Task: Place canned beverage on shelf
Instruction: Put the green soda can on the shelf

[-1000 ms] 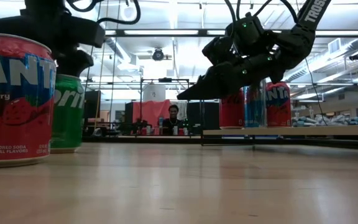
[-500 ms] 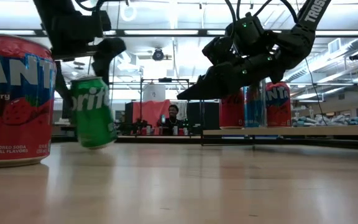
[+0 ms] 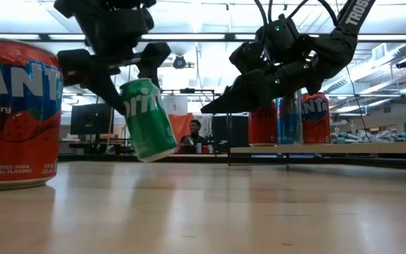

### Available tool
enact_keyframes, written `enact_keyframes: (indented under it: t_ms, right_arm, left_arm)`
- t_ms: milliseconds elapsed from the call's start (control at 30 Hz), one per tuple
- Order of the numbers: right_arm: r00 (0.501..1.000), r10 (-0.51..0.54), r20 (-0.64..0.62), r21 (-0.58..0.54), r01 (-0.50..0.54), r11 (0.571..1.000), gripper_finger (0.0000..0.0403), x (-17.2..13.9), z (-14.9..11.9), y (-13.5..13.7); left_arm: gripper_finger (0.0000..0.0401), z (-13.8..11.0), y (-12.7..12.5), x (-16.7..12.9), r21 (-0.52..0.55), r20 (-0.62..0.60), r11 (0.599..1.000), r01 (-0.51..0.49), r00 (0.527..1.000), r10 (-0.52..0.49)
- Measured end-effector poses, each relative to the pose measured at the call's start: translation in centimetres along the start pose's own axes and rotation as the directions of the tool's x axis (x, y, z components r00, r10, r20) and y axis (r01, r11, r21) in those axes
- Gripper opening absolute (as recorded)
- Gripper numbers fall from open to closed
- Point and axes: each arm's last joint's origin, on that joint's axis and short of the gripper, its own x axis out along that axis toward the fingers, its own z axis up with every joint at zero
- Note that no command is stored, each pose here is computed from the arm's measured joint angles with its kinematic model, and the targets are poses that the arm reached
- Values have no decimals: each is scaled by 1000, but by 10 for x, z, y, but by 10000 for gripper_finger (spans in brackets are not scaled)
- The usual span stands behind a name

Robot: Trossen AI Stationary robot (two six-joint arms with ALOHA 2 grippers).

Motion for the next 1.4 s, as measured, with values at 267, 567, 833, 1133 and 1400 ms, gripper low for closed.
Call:
enact_keyframes:
  t_ms: [267, 567, 833, 1133, 1400]
  right_arm:
    - [999, 32, -40, 53, -30, 998, 348, 1, -2, 10]
    - [997, 4, -73, 32, -2, 1000, 348, 3, -1, 26]
    - [997, -13, -74, 23, 14, 1000, 348, 3, 0, 27]
    - [996, -26, -81, 22, 28, 999, 348, 3, -1, 27]
    - [990, -83, -112, 13, 85, 996, 348, 0, 1, 25]
  left_arm:
    - [323, 5, -1, 22, 52, 8, 998, 39, 999, -39]
    - [368, 13, 7, 18, 13, -1, 999, -29, 1000, 29]
    - [370, 23, 23, 5, -166, 5, 984, -66, 998, 68]
    - [370, 29, 36, -15, -191, -90, 974, -120, 991, 104]
    - [370, 28, 45, -43, -562, -226, 806, -183, 972, 63]
